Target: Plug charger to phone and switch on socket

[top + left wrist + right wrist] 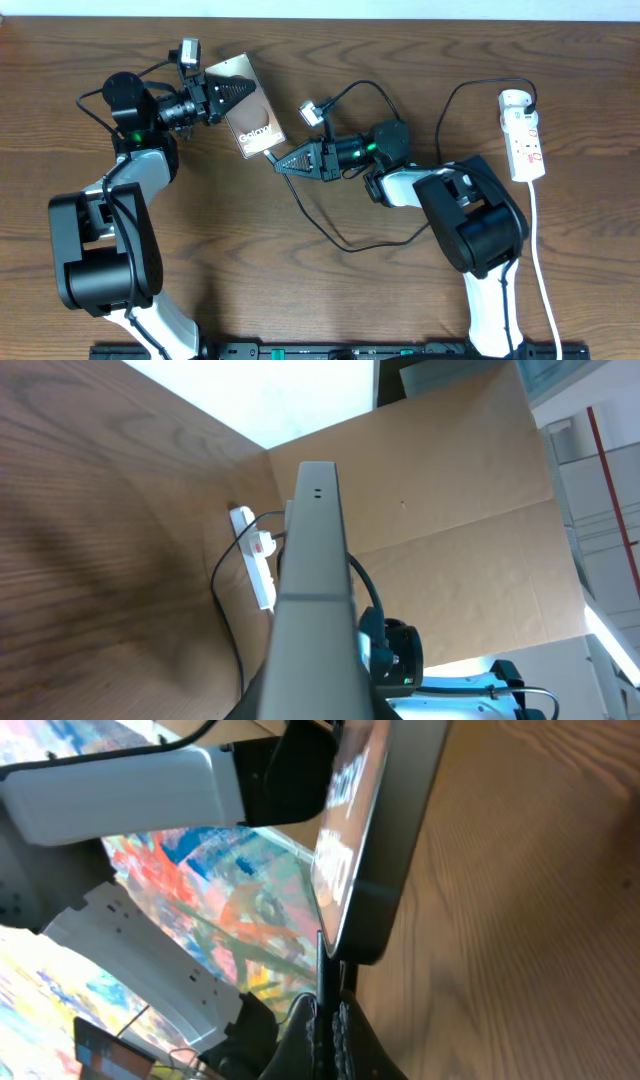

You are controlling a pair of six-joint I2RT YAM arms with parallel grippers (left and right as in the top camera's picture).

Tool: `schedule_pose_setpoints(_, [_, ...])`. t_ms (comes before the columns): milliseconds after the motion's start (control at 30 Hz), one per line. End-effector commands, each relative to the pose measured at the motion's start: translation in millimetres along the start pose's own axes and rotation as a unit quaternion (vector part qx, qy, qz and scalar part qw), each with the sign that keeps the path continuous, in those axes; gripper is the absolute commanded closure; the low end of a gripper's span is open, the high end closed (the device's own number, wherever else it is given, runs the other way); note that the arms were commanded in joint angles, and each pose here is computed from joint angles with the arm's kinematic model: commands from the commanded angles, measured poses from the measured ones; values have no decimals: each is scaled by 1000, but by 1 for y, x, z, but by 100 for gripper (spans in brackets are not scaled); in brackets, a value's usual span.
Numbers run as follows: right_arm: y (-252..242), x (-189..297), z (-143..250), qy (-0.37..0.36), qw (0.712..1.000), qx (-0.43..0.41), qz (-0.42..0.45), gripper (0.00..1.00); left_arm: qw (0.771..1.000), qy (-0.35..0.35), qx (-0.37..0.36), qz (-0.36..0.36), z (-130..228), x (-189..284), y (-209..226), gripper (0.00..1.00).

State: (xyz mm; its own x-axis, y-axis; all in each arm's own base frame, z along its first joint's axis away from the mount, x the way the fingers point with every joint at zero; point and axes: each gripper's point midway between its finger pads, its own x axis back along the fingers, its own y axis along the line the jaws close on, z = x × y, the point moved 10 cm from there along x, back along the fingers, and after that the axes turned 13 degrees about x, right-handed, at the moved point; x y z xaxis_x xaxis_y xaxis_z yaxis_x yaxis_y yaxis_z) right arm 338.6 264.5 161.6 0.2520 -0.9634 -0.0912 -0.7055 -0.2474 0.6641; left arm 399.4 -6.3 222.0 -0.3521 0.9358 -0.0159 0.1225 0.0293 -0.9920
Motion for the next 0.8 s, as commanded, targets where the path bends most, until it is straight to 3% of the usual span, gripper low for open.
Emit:
schedule_pose_setpoints(0, [3,-3,-9,-23,1000,14,1,99,999,12,-34,5,-2,-1,-11,93])
schedule_pose_setpoints(467, [5,-2,-10,-31,999,21,-1,99,999,12,-36,5,-2,-1,-10,93])
schedule_pose_setpoints(767, [4,0,-13,-46,999,19,6,99,999,-35,-29,3,-8,-1,-10,93])
